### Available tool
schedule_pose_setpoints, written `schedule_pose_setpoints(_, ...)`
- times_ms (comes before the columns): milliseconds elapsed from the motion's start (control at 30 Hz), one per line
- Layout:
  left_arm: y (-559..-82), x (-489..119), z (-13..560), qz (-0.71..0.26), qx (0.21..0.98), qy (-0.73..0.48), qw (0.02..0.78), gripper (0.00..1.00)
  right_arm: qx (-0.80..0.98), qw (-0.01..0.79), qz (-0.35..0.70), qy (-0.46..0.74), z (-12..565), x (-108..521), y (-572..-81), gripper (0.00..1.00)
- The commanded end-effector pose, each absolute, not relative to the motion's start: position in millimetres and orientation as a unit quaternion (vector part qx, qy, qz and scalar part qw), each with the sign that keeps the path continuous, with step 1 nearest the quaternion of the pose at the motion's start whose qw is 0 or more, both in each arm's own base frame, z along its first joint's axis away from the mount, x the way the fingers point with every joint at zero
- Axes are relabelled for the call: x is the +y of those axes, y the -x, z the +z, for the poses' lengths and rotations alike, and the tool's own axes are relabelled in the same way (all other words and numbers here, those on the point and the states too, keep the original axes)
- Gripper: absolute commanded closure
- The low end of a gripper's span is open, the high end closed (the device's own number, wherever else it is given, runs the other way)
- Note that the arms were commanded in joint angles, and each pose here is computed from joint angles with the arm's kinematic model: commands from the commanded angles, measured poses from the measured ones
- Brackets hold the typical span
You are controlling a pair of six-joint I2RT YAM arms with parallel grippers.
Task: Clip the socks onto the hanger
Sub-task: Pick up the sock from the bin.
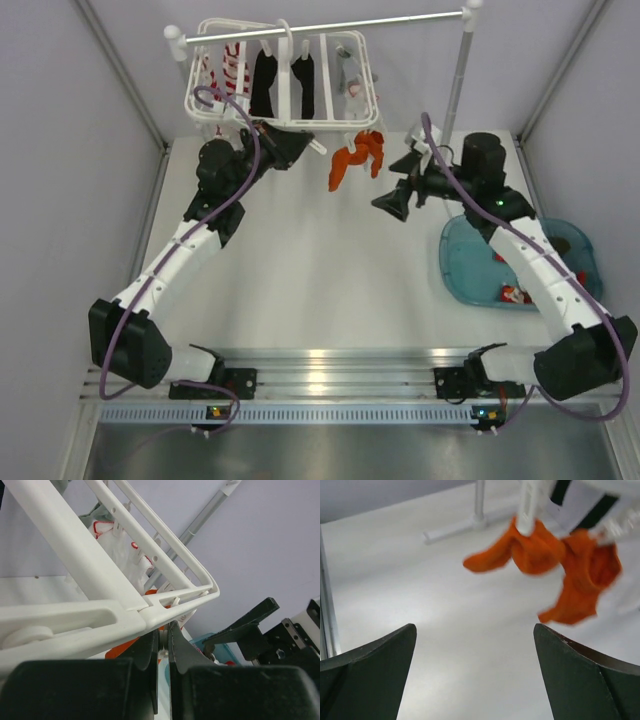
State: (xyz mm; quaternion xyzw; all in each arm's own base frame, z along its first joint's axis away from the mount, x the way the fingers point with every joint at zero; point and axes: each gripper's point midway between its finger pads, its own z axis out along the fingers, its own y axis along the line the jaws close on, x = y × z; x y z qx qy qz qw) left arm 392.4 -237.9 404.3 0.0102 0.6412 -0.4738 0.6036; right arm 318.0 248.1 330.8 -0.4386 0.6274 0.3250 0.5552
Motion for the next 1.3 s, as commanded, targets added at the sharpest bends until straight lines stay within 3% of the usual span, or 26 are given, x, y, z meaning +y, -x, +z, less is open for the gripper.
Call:
schedule_pose_setpoints(0,-392.0,-237.3,417.7,-0.473,0.629,-0.022,0.616,1.0,0.686,0.498,0.315,0.427,296.6,177.1,-301.1,0.0)
schedule_pose_setpoints(233,-391.7,-237.4,414.0,-0.47,0.632,-0.026,0.616,1.0,0.835,0.377,0.174,0.362,205.5,15.2,-283.6,0.01)
schedule_pose_setpoints(433,-390.2,-239.4,411.8,-0.471,0.634,-0.034,0.612,1.0,0.924,0.253,0.051,0.28,150.9,-99.9,-266.4,0.09)
schedule_pose_setpoints(767,-388.5,-241.6,405.4,-0.479,0.636,-0.034,0.605,1.0,0.977,0.173,-0.037,0.122,109.2,-196.3,-258.1,0.19)
schedule_pose_setpoints(1033,-389.0,-241.5,407.0,-0.479,0.634,-0.034,0.606,1.0,0.987,0.148,-0.031,0.06,72.6,-210.2,-262.5,0.23)
schedule_pose_setpoints(1067,-388.0,-240.9,407.7,-0.477,0.633,-0.036,0.609,1.0,0.987,0.143,-0.028,0.06,67.7,-210.2,-262.1,0.25)
schedule_pose_setpoints(1133,-387.7,-239.0,406.6,-0.472,0.635,-0.036,0.61,1.0,0.988,0.136,-0.018,0.064,63.8,-206.8,-259.5,0.39)
schedule_pose_setpoints(1267,-385.8,-236.5,406.7,-0.471,0.636,-0.036,0.611,1.0,0.984,0.162,0.015,0.075,82.3,-190.6,-263.3,0.72)
